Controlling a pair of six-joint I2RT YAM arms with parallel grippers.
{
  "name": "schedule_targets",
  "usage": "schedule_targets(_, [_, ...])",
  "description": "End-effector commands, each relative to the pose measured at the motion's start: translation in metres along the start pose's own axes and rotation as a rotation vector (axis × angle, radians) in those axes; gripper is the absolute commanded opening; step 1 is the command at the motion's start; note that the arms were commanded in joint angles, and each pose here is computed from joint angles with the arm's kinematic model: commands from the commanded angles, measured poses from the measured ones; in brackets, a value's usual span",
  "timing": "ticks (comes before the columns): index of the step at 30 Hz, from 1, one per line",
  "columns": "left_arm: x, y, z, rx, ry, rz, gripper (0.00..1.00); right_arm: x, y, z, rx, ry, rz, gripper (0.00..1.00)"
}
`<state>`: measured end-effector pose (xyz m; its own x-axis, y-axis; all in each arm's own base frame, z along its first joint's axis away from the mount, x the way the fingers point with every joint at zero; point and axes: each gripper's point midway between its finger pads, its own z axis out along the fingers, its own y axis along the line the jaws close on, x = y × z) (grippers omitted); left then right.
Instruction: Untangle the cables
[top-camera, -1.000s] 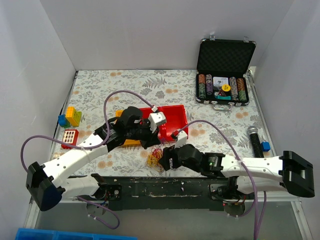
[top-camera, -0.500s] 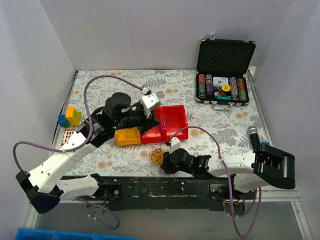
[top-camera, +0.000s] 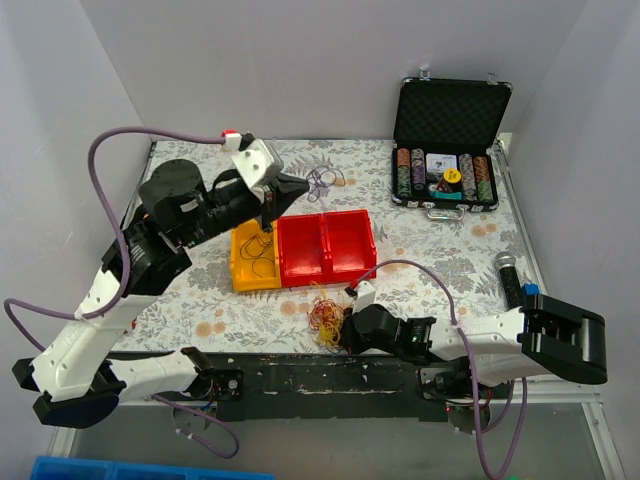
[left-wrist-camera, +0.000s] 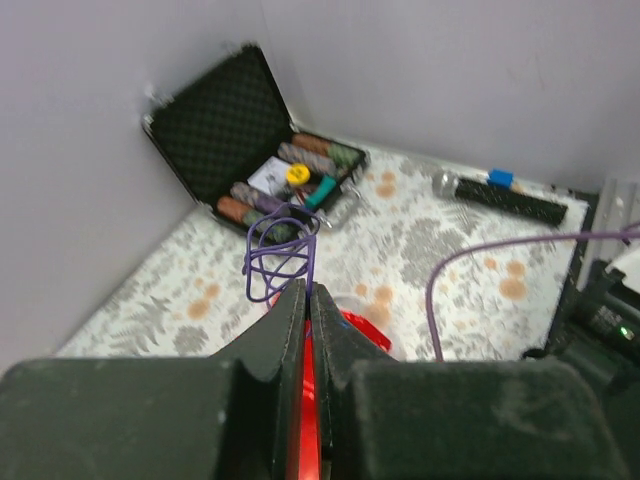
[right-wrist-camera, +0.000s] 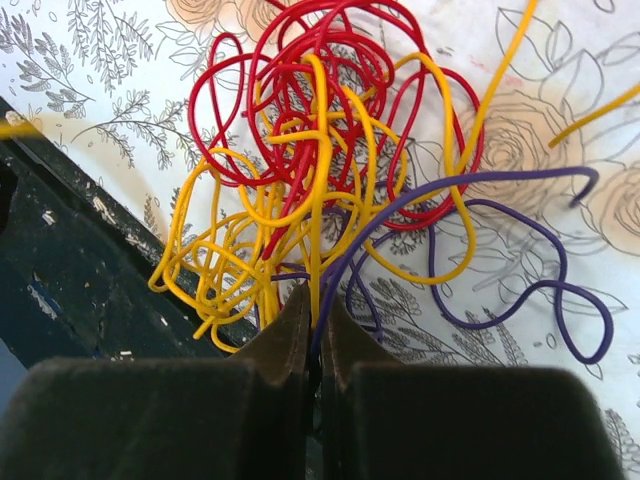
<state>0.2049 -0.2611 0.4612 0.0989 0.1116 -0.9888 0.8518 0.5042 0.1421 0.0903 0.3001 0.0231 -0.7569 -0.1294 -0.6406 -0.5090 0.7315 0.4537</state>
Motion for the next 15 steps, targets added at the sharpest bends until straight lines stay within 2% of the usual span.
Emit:
schedule_targets(1, [-0.071, 0.025, -0.019, -0.127, -0.200, 0.100, 0.00, 0.028, -0.036, -0.011, 0.119, 0.075, 0.002, 0.01])
schedule_targets(6, [-0.135, 0.046, -0.041, -0.245, -0.385, 0.196, 0.00, 0.039, -0.050, -0.016, 0.163, 0.100, 0.019, 0.01])
schedule_targets(9, [-0.158, 0.053, -0.050, -0.288, -0.435, 0.235, 0.00, 0.041, -0.050, -0.017, 0.168, 0.106, 0.014, 0.01])
schedule_targets(12, [-0.131, 0.057, -0.040, -0.301, -0.347, 0.230, 0.00, 0.033, -0.045, -0.019, 0.167, 0.086, -0.002, 0.01])
schedule_targets(15, [-0.076, 0.066, -0.034, -0.362, -0.218, 0.165, 0.00, 0.019, -0.034, -0.023, 0.142, 0.043, -0.010, 0.01])
